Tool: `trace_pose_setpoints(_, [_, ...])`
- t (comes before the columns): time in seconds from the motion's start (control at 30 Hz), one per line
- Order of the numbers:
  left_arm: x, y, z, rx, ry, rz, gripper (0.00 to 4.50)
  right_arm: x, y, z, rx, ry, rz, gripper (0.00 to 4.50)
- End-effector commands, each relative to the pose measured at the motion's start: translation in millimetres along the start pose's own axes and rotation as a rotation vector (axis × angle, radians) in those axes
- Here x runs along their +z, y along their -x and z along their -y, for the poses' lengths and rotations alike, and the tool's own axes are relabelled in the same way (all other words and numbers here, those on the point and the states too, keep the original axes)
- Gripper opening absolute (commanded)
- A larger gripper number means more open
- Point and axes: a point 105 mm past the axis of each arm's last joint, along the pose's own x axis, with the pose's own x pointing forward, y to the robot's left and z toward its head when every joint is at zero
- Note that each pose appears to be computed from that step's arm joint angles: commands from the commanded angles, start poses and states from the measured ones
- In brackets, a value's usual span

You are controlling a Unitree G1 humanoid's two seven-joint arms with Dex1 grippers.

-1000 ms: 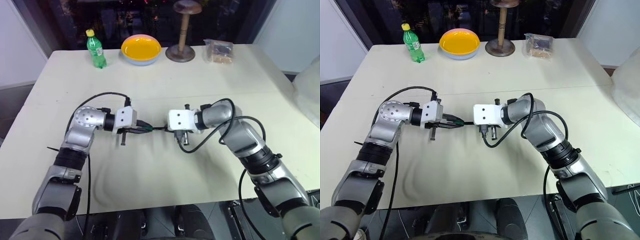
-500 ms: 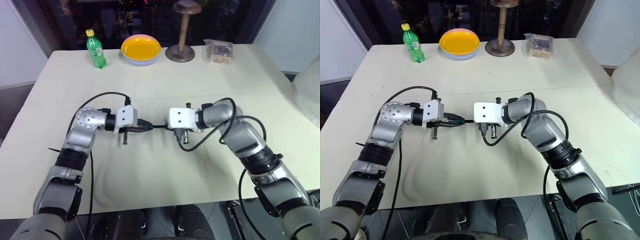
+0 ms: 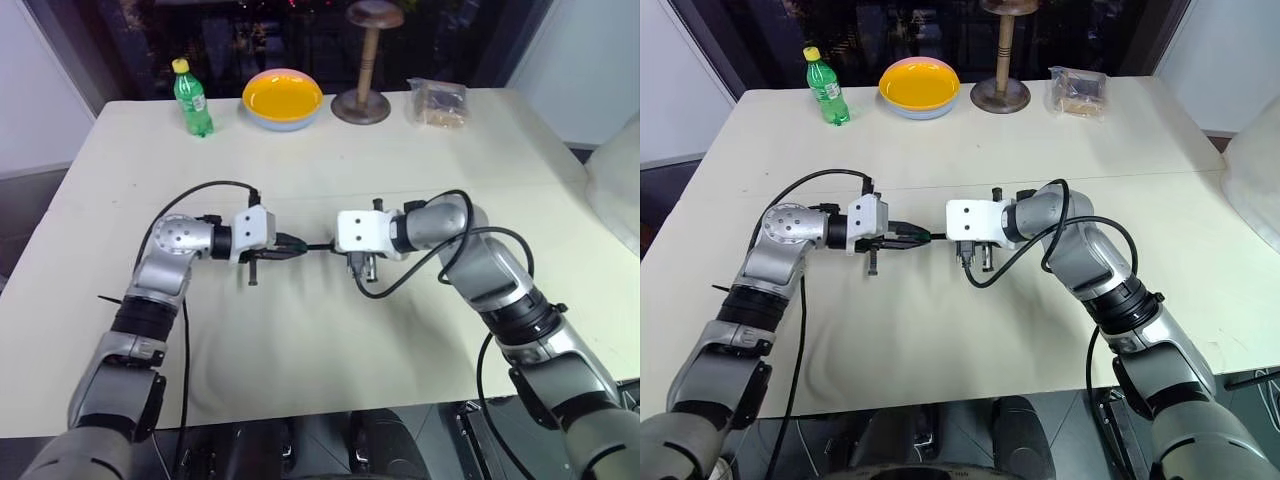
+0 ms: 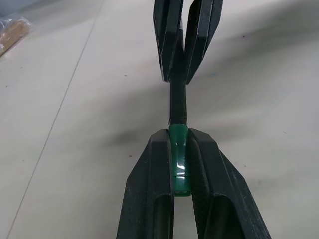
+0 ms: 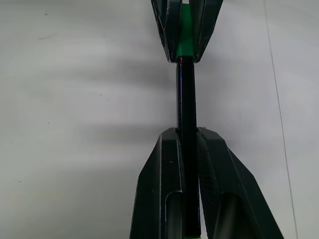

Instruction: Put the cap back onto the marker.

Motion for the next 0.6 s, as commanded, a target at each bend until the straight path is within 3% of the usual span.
trace_pose_setpoints(0.03, [6.1,-14.5,-1.6,-0.006,-0.015,0.01,0.0,73.2,14.3,3.6,-0.04,0.22,0.209,0.04])
trace_pose_setpoints(0.6, [5.4,-21.8,-7.0,0.011,0.001,0.018,0.0,73.8,11.6,3.4,-0.034,0.231,0.201,0.04])
